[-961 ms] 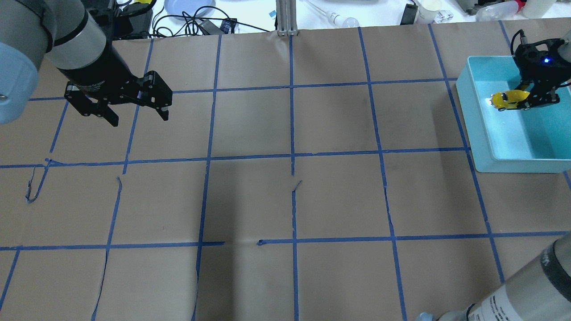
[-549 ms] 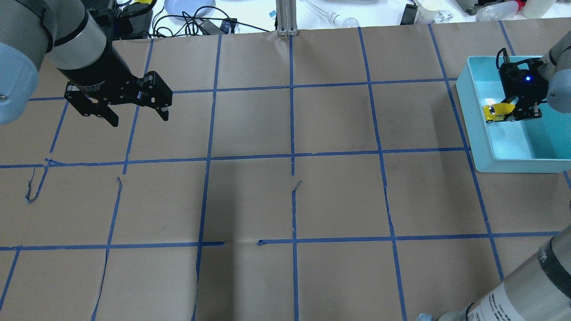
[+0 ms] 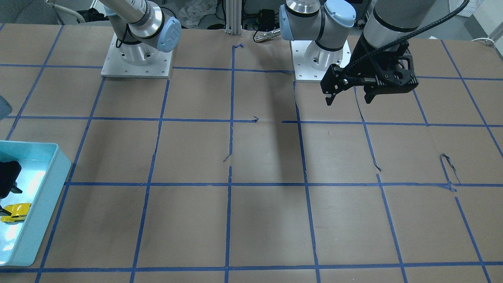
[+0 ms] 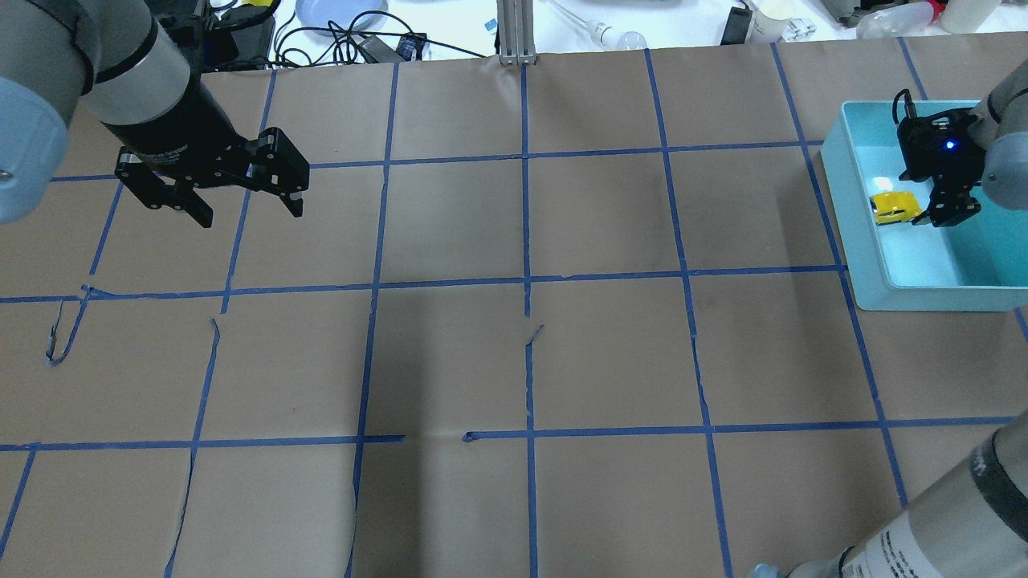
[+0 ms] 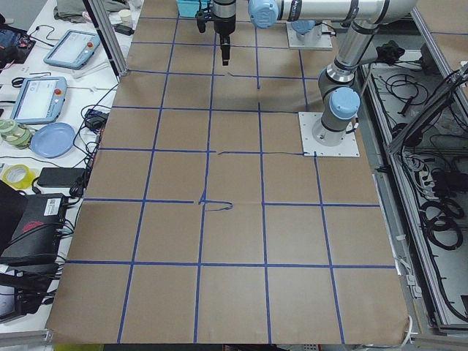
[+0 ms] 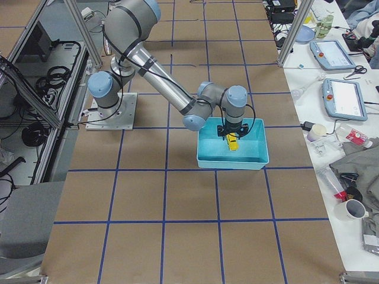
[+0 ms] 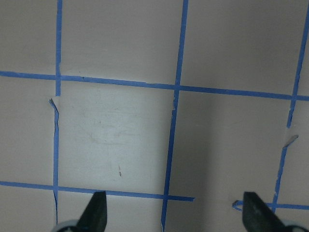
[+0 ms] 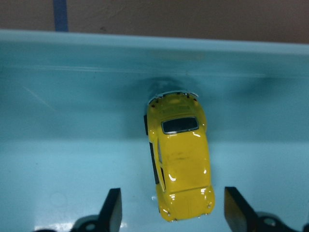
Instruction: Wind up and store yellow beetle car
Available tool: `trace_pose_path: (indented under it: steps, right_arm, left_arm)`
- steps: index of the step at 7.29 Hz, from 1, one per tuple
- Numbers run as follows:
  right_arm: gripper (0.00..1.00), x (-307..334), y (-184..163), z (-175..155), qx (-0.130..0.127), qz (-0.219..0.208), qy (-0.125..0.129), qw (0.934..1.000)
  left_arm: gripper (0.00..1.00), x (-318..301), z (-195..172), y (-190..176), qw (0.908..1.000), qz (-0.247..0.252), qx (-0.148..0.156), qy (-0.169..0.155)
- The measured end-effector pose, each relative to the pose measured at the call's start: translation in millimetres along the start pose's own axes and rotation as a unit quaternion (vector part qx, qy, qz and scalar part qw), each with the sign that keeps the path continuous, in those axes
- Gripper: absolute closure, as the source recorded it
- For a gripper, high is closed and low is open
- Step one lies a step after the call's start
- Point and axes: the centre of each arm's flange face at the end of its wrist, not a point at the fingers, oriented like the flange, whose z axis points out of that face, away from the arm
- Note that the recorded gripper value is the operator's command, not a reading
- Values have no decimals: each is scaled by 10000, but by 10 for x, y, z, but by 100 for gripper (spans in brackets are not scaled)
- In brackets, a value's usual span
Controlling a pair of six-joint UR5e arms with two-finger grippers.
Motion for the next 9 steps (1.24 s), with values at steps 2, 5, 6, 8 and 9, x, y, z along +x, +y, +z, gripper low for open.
trace_pose_path:
  steps: [2, 5, 6, 8, 9]
  right_arm:
    - [14, 68, -289, -821, 159, 549, -68, 9983]
    - [13, 143, -2191, -1641, 346, 1861, -25, 9819]
    - [13, 68, -2917, -1774, 428, 2408, 11, 9696]
    - [13, -140, -3542, -2054, 496, 3964, -9, 9167]
    - [13, -239, -3558, -2211, 434, 4725, -97, 8802]
  left_arm:
    - [0, 0, -3, 0, 10000, 0, 4, 0]
    - [0, -6, -38, 18, 10000, 0, 42, -1]
    - [0, -7, -43, 18, 10000, 3, 50, 1]
    - [0, -7, -58, 16, 10000, 66, 65, 6]
    - [0, -8, -67, 13, 9998, 168, 72, 4]
